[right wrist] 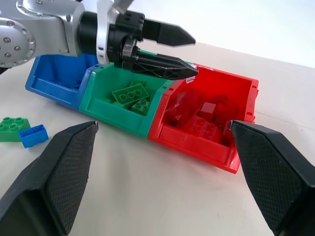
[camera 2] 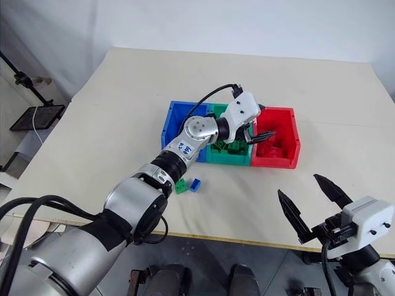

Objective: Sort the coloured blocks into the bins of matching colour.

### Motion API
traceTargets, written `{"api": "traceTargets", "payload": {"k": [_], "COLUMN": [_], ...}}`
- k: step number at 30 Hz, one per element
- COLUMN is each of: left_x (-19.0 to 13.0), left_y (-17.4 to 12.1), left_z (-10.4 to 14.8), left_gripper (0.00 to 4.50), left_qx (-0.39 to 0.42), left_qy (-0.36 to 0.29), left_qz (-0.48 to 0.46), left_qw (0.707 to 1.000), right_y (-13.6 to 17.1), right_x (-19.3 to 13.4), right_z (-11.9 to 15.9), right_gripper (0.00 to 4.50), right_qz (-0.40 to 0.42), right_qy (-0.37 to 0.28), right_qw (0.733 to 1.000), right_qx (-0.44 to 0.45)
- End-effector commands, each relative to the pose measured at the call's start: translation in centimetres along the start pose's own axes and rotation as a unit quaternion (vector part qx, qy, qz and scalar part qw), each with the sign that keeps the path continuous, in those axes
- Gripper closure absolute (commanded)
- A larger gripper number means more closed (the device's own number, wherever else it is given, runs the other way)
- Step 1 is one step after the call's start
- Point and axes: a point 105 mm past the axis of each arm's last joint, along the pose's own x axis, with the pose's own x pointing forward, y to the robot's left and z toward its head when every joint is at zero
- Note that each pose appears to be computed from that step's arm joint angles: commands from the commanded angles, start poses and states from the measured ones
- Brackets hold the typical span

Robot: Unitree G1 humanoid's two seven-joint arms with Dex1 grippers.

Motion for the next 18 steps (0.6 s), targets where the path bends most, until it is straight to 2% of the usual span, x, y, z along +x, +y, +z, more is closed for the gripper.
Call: {"api": "traceTargets", "payload": {"k": [1,5,9,11,15,18], "left_x": [-2.5,-7.8,-15.8,-19.7,-27.3,-30.5], "left_y": [1.5,2.8,3.1,3.1,3.6,2.2], "left_z": [1.2,-0.1,-2.0,-2.6,-5.4,-6.2], "left_gripper": [0.02,0.02,0.02,0.02,0.02,0.02], "left_qx": [0.040,0.055,0.046,0.055,0.032,0.008], "left_qy": [-0.038,-0.046,-0.026,-0.002,0.098,0.126], "left_qz": [-0.007,-0.005,-0.016,-0.013,0.038,0.031], "left_qw": [0.998,0.997,0.998,0.998,0.994,0.992], "right_y": [0.6,1.1,1.1,1.1,1.7,1.9], "right_x": [1.0,2.1,3.0,3.4,3.9,4.3], "right_z": [0.8,0.1,-0.7,-1.0,-1.7,-2.1], "right_gripper": [0.00,0.00,0.00,0.00,0.00,0.00], "right_qz": [0.056,0.138,0.219,0.252,0.317,0.339], "right_qy": [-0.011,0.011,0.042,0.050,0.068,0.075], "right_qw": [0.998,0.990,0.974,0.965,0.944,0.935], "right_qx": [-0.025,-0.030,-0.050,-0.055,-0.066,-0.076]}}
